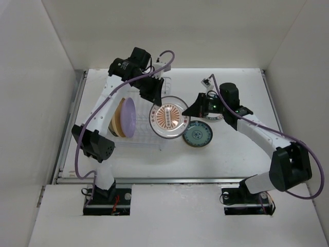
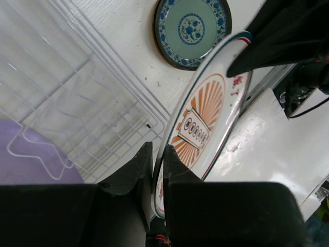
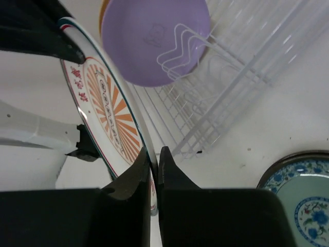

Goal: Unload the plates from the dish rack

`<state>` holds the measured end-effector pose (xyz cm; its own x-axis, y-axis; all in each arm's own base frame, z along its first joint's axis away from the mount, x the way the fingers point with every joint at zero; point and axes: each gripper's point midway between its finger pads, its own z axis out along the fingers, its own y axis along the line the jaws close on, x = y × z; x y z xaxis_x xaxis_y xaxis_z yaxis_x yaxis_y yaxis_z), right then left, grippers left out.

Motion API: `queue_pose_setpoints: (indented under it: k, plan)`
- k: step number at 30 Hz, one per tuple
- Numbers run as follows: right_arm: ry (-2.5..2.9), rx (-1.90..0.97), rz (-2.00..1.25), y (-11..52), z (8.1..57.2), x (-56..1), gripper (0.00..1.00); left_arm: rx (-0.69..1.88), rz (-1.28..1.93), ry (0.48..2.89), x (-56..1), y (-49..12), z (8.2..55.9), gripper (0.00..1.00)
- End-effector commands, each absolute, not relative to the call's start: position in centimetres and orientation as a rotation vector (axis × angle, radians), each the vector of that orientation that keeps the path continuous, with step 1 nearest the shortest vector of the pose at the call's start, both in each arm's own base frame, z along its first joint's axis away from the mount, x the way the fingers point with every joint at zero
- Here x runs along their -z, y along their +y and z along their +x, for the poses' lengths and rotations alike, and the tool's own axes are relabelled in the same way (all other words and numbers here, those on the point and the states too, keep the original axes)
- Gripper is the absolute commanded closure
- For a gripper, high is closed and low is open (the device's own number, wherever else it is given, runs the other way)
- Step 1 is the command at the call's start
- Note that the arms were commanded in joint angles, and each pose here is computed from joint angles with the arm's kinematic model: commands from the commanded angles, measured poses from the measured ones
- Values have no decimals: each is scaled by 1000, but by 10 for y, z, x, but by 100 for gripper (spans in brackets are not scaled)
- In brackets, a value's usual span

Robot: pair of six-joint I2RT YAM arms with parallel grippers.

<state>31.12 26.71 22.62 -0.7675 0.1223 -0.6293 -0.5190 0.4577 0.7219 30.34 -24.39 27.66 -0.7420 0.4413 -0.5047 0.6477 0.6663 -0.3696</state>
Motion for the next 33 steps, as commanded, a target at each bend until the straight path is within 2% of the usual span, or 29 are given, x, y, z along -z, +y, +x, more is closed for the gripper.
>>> queue_pose_setpoints:
  k: [1, 3, 6, 7, 8, 9, 11, 12, 17, 23, 27, 30, 33]
  plan:
    - [1982, -1331, -328, 277, 324, -249, 100, 866, 864, 2445, -292, -257, 299, 100]
    - [1982, -1323, -320, 275, 323, -249, 100, 755, 835, 2467, -283, -248, 312, 99]
    - [1990, -1288, -252, 271, 330, -250, 100, 627, 776, 2476, -279, -238, 326, 68]
    - [1988, -1270, -237, 270, 333, -252, 100, 539, 750, 2485, -276, -229, 333, 30]
    - [2005, -1227, -166, 263, 343, -252, 100, 488, 715, 2482, -276, -224, 340, 12]
    - [2028, -1214, -119, 261, 347, -249, 100, 432, 655, 2478, -278, -219, 348, 0]
    - [2072, -1145, 10, 244, 367, -242, 100, 124, 474, 2437, -291, -181, 374, 0]
    - [2093, -1117, 47, 237, 372, -233, 100, 122, 473, 2437, -291, -180, 374, 0]
    - [2134, -914, 370, 176, 402, -213, 100, -330, 352, 2417, -295, -119, 387, 0]
    - [2158, -600, 730, 94, 402, -168, 100, -585, 405, 2522, -267, -89, 373, 4]
    - [2132, -489, 847, 65, 399, -154, 100, -698, 448, 2581, -249, -77, 362, 13]
    - [2138, -449, 893, 51, 399, -140, 100, -740, 473, 2612, -237, -72, 357, 23]
    - [2136, -432, 921, 42, 407, -129, 100, -783, 483, 2620, -231, -67, 354, 29]
